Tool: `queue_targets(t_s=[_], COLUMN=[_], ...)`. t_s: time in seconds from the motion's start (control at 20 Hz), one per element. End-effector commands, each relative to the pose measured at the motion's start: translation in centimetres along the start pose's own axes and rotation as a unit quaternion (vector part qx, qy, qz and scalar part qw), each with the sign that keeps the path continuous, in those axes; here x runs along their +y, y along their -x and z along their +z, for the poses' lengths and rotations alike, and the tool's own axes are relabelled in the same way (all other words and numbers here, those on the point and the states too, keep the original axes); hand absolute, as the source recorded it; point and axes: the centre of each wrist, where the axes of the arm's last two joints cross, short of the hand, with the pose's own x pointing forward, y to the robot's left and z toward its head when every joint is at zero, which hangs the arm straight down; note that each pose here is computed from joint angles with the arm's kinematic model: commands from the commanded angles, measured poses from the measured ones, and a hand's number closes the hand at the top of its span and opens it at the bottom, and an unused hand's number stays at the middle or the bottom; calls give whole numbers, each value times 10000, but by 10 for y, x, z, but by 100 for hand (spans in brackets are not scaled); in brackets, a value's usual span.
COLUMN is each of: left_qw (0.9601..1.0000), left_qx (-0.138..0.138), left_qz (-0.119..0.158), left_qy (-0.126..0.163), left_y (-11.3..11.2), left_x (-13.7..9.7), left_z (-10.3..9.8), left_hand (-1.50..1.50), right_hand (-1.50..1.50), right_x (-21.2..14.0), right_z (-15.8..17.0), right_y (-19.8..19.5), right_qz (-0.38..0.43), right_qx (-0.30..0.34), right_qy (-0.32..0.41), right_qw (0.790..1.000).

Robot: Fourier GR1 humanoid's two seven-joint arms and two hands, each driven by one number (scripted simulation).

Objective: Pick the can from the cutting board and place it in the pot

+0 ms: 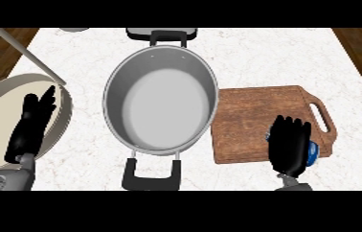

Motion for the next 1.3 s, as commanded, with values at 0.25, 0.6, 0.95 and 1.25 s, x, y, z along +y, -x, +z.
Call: queue_targets(t_s=[0.25,0.6,0.95,1.25], left_qw=[9999,9998,10000,10000], left_qx=[123,92,24,37], left_qz=[-4,13,-52,-81], left_qy=[-3,-153,-79,-36], left_y=[6,-5,0,1], left_x=[0,9,10,10], left_z=[0,2,7,-7], left_hand=[0,0,0,0], right_hand=[150,150,150,150], right_x=[-126,-189,-243,-310], right_z=[-14,-12,-11,-40], right_y=[16,112,154,105], right_qz=[-4383,-5240,-5324,-5359], right_qx=[-1539,-2329,-2664,-2632], right_qy=[1350,2006,1321,757], right_qw=[8752,7943,7926,7986])
